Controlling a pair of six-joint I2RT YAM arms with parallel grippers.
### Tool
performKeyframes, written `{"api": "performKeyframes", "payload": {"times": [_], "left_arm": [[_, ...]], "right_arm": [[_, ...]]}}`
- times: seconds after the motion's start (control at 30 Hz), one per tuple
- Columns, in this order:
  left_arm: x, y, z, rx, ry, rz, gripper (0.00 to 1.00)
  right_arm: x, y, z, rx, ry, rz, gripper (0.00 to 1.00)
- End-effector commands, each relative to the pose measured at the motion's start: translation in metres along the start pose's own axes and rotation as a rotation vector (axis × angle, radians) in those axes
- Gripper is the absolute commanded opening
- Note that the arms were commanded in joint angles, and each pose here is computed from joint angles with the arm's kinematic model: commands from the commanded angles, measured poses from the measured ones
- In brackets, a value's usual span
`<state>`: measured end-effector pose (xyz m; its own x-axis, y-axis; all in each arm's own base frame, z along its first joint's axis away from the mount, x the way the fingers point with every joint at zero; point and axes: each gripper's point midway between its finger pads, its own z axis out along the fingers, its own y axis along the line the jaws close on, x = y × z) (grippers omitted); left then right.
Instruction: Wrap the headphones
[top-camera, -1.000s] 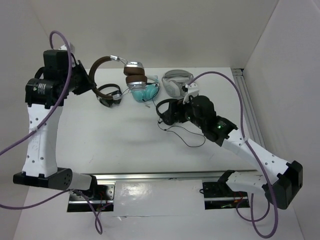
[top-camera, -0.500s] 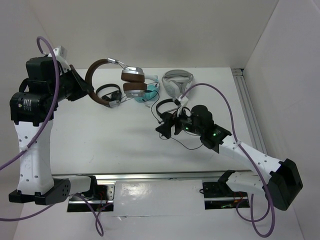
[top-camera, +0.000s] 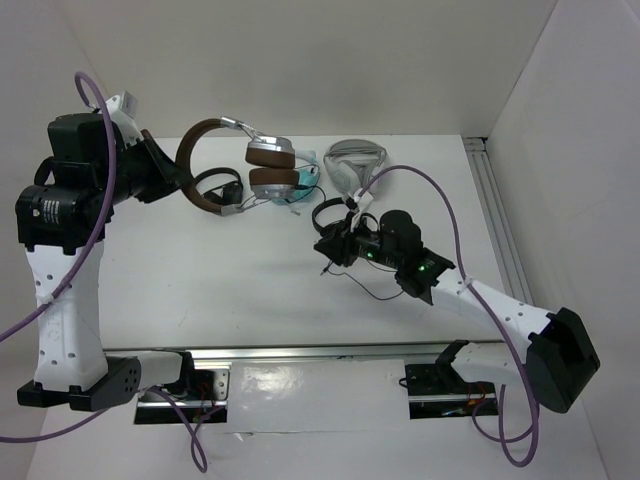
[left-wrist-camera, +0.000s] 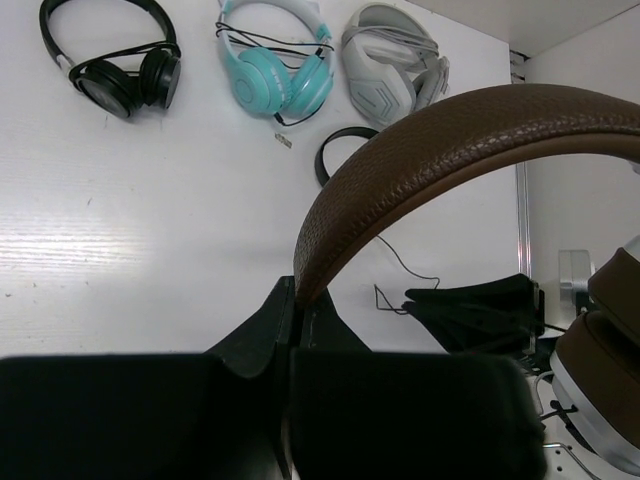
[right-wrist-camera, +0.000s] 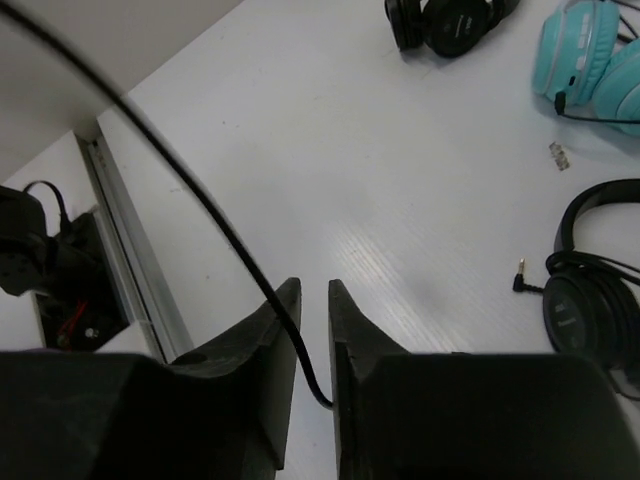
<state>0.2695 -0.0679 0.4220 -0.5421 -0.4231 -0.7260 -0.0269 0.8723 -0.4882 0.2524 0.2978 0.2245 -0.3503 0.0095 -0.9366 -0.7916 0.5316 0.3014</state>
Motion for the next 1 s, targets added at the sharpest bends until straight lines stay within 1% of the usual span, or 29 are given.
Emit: {"api": "performKeyframes", "payload": {"times": [0.0,0.07,0.1,0.2,0.23,0.27,0.3,0.37,0.4,0.43,0.47,0.5,0.57,0.6,0.63,0.7,0.73,0.77,0.8,0.83,0.87,0.93,0.97], "left_arm": [[-0.019,-0.018,-0.013,0.080,-0.079,0.000,0.00],[-0.018,-0.015,-0.011,0.067,-0.076,0.006,0.00],[-0.019,-0.012,-0.007,0.055,-0.072,0.004,0.00],[-0.018,0.004,0.001,-0.011,-0.074,0.014,0.00],[-0.018,0.012,0.007,-0.047,-0.068,0.020,0.00],[-0.011,0.020,0.015,-0.077,-0.045,0.013,0.00],[-0.011,0.025,0.020,-0.095,-0.046,0.012,0.00],[-0.012,0.034,0.021,-0.137,-0.077,0.013,0.00],[-0.005,0.043,0.030,-0.163,-0.056,-0.002,0.00],[-0.010,0.043,0.032,-0.156,-0.090,0.003,0.00],[-0.009,0.042,0.037,-0.150,-0.101,0.010,0.00],[0.002,0.046,0.043,-0.148,-0.087,0.013,0.00],[0.002,0.043,0.052,-0.130,-0.124,0.032,0.00],[0.014,0.048,0.064,-0.137,-0.090,0.034,0.00],[0.018,0.044,0.066,-0.127,-0.093,0.046,0.00],[0.023,0.047,0.078,-0.134,-0.094,0.086,0.00],[0.026,0.046,0.081,-0.135,-0.093,0.103,0.00],[0.035,0.041,0.088,-0.131,-0.066,0.132,0.00],[0.033,0.041,0.091,-0.152,-0.079,0.153,0.00],[0.040,0.043,0.097,-0.168,-0.063,0.183,0.00],[0.047,0.034,0.101,-0.158,-0.046,0.220,0.00],[0.059,0.037,0.114,-0.198,-0.012,0.276,0.00],[0.066,0.039,0.119,-0.213,0.005,0.289,0.00]], "right_arm": [[-0.015,0.001,0.006,-0.020,-0.066,-0.023,0.22],[-0.015,0.001,0.006,-0.020,-0.066,-0.014,0.03],[-0.012,-0.001,0.006,-0.008,-0.056,-0.009,0.01],[-0.007,-0.008,-0.003,0.046,-0.056,-0.004,0.00],[-0.018,-0.007,-0.011,0.063,-0.092,-0.013,0.00],[-0.014,-0.010,-0.017,0.086,-0.079,-0.006,0.00],[-0.018,-0.015,-0.022,0.128,-0.092,-0.018,0.00],[-0.021,-0.013,-0.037,0.169,-0.096,-0.018,0.00],[-0.024,-0.016,-0.042,0.199,-0.098,-0.016,0.00],[-0.032,-0.016,-0.047,0.236,-0.112,-0.018,0.00],[-0.029,-0.016,-0.056,0.261,-0.084,-0.024,0.00],[-0.030,-0.010,-0.058,0.267,-0.078,-0.029,0.00],[-0.045,-0.010,-0.070,0.331,-0.100,-0.044,0.00],[-0.039,-0.005,-0.074,0.341,-0.066,-0.049,0.00],[-0.052,-0.007,-0.081,0.392,-0.094,-0.053,0.00],[-0.055,0.001,-0.091,0.418,-0.078,-0.077,0.00],[-0.062,0.003,-0.098,0.435,-0.092,-0.080,0.00],[-0.077,0.003,-0.106,0.473,-0.122,-0.080,0.00],[-0.076,0.007,-0.110,0.474,-0.099,-0.101,0.00],[-0.081,0.009,-0.113,0.476,-0.097,-0.118,0.00],[-0.092,0.016,-0.116,0.465,-0.106,-0.117,0.00],[-0.086,0.012,-0.116,0.483,-0.028,-0.168,0.00],[-0.094,0.014,-0.119,0.493,-0.031,-0.179,0.00]]}}
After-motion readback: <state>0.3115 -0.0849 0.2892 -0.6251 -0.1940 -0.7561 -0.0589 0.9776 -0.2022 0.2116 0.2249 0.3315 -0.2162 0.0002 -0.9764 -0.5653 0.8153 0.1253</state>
